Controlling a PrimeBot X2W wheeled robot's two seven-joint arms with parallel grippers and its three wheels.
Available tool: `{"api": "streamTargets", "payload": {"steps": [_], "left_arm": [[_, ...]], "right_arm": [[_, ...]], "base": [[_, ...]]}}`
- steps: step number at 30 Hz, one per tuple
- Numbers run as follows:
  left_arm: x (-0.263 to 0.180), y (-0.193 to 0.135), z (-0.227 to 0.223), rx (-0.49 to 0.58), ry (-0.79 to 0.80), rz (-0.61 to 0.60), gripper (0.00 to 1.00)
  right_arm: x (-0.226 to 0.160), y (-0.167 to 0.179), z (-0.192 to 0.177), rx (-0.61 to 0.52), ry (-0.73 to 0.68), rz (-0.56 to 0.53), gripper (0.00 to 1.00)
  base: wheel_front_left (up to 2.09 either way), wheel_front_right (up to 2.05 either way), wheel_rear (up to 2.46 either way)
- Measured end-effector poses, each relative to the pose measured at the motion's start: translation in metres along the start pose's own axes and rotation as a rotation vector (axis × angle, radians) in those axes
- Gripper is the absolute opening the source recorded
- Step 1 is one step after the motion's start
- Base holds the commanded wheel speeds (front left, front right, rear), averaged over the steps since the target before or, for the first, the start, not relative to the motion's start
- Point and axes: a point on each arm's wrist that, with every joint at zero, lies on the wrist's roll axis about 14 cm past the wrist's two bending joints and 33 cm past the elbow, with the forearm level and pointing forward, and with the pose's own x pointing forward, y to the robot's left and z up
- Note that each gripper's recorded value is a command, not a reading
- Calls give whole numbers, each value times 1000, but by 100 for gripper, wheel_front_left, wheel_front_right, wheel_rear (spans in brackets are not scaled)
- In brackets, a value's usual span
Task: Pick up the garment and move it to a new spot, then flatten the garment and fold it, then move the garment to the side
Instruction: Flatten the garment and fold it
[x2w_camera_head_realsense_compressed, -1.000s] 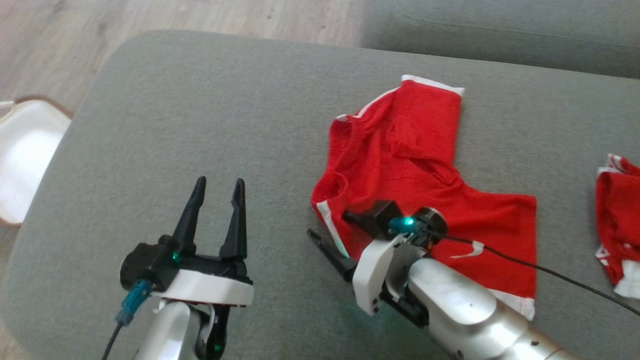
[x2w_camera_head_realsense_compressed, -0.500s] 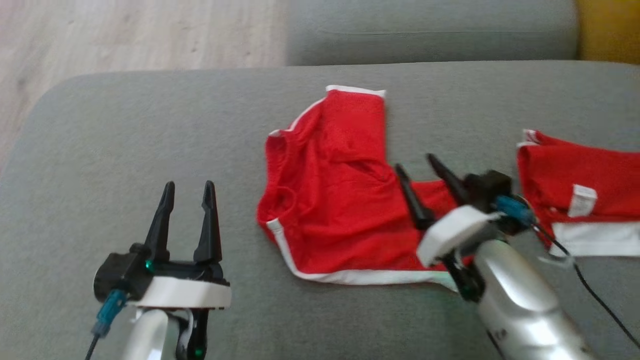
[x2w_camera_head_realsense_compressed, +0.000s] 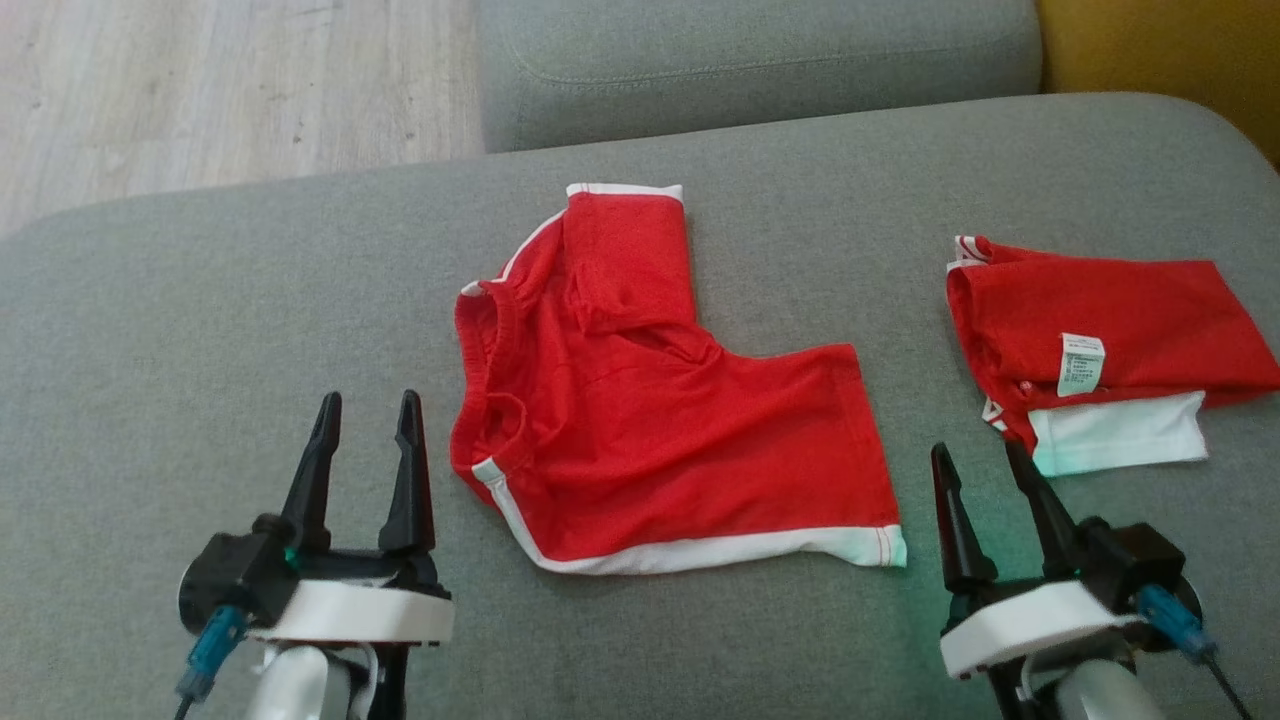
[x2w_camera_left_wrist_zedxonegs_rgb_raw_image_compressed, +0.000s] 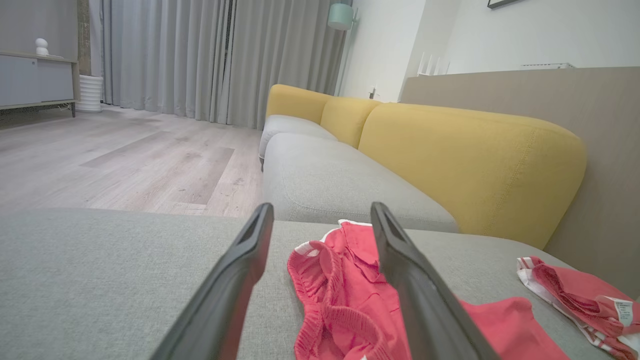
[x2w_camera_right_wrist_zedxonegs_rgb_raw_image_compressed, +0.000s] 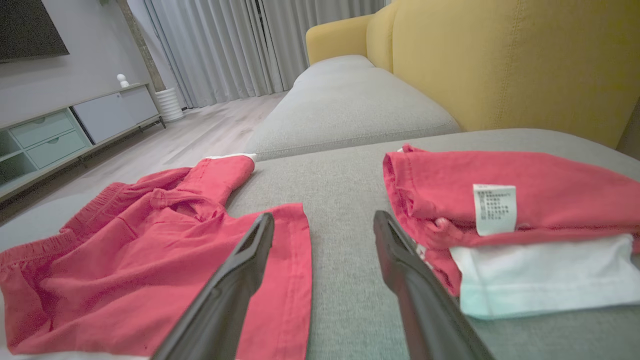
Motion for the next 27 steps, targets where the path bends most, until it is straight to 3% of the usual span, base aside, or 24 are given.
{"api": "streamTargets", "payload": {"steps": [7, 20, 27], "left_arm": [[-1, -3, -22, 39, 75, -33, 100], [-16, -21, -99, 379, 463, -372, 100], [-10, -7, -109, 465, 553, -428, 100]], "right_arm": [[5, 2, 12, 13, -39, 4, 100], [11, -4, 7, 24, -18, -15, 100], [11, -8, 2, 32, -1, -27, 100]], "base": [[0, 0, 0], [0, 0, 0], [0, 0, 0]]}}
